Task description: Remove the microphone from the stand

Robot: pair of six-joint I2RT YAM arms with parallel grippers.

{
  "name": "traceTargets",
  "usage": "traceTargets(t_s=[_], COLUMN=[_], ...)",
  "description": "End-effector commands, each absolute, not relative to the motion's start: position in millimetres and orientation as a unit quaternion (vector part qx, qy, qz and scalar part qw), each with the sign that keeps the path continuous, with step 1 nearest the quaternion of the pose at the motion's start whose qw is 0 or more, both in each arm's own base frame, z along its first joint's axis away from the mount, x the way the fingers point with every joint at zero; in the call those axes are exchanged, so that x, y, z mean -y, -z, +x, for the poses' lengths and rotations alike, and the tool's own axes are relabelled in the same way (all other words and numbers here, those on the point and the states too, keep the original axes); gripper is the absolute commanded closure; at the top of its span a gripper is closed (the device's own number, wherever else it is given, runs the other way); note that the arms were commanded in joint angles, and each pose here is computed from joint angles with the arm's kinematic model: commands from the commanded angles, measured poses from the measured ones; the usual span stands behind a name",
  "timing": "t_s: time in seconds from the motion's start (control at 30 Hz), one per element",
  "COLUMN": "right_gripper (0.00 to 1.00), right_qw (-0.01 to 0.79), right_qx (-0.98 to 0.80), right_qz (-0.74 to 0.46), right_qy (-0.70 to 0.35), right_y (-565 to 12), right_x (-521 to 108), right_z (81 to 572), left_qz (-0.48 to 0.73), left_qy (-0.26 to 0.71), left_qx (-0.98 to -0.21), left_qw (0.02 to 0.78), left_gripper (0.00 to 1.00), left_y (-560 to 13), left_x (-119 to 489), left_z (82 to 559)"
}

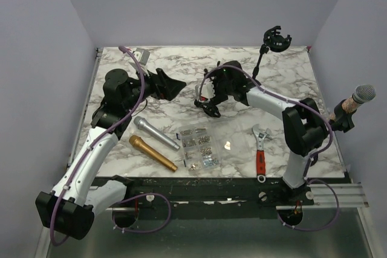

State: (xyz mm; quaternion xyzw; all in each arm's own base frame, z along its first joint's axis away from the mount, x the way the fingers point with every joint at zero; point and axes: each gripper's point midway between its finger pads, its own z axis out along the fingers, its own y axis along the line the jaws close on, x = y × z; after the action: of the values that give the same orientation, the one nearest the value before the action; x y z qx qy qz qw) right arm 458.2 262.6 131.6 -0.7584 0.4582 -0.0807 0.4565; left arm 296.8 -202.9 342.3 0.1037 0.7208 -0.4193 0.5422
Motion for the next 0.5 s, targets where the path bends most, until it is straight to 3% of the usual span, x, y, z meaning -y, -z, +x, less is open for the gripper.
traceTargets(t_s=[0.0,0.47], right_gripper=[0.07,0.1], right_qw=[0.414,0.357], right_qx=[-0.425,-0.388], right_qz=[-0.803,-0.847], right_qy=[0.061,0.064], right_y=[-98.7,-44.0], right_x=[-280.3,-299.0], right_z=[457.0,482.6], left_qz=[0.107,0.09], left_qy=[0.436,0.45], left_qx=[-0.713,-0.715], left_qw=[0.539,0.528], left_gripper=[0.06,0.06], left_y=[-343.6,-338.4], left_x=[203.5,198.5], left_z=[296.9,305.8])
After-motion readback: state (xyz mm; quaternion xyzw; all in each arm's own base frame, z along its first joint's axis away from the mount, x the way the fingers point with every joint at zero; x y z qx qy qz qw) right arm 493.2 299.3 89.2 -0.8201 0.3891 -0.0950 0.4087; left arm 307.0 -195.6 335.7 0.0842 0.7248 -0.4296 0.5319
